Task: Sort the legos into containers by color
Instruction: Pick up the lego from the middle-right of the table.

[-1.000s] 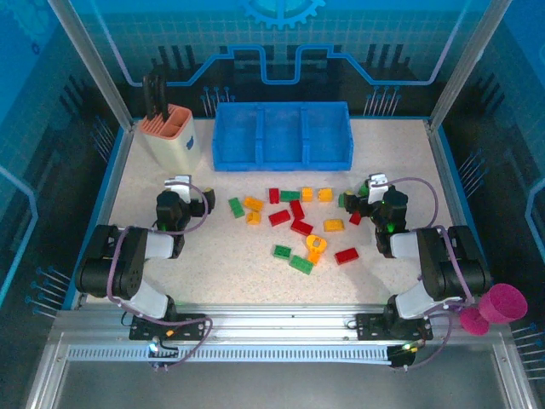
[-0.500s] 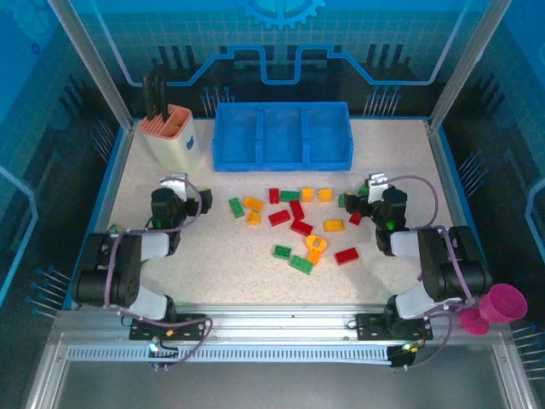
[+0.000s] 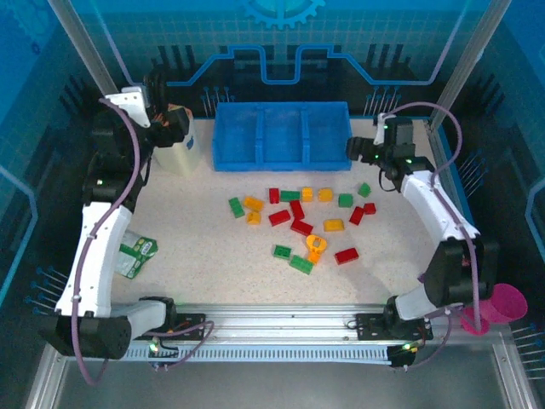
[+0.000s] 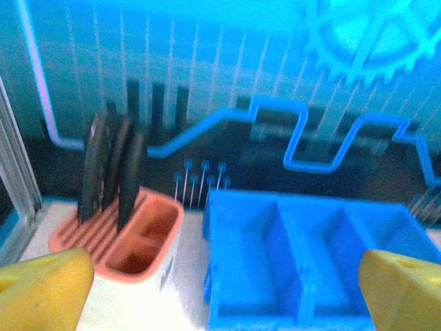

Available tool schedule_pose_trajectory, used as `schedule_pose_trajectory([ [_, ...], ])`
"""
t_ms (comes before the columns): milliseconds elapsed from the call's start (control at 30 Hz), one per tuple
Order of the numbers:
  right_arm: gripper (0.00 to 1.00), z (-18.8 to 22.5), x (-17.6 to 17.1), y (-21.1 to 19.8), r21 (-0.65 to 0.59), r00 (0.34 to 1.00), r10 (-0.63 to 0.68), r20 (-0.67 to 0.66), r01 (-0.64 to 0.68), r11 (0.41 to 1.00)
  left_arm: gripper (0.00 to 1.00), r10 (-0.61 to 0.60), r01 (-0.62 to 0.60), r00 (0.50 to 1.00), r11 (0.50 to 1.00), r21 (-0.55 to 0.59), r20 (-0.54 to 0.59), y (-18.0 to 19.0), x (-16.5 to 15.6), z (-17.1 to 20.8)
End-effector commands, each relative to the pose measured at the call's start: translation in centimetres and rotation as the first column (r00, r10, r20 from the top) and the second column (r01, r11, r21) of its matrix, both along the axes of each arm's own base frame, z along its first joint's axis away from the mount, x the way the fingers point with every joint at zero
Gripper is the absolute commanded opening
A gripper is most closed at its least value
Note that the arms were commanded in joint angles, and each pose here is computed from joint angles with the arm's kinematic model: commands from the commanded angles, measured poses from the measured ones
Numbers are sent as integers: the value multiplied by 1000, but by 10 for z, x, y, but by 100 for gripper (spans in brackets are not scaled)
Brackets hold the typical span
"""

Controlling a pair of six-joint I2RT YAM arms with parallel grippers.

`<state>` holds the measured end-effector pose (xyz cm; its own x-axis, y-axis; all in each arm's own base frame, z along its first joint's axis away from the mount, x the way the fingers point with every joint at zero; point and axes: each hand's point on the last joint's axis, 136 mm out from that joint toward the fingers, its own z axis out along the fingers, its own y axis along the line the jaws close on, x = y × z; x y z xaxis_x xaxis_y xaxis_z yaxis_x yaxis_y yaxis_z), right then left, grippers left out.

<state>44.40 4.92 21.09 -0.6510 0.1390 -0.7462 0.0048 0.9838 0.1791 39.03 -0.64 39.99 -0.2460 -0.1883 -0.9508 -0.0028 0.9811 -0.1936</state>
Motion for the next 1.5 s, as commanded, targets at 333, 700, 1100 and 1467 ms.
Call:
schedule_pose_trajectory([
  [333,82,-106,-15,-19,-72,881,-82,-465,55,996,99,-143,139,919,990,-37,-367,-37,-3,-113],
  [700,73,-153,-2,-39,-94,820,-140,-555,105,990,99,-160,167,902,986,-16,-400,-47,-1,-127],
  [1100,57,-186,-4,-48,-132,767,-169,-618,111,985,100,-185,193,888,981,-23,-420,-57,1,-131],
  [1467,37,-201,-13,-51,-115,742,-161,-650,114,987,99,-187,196,888,980,-21,-420,-58,2,-130],
])
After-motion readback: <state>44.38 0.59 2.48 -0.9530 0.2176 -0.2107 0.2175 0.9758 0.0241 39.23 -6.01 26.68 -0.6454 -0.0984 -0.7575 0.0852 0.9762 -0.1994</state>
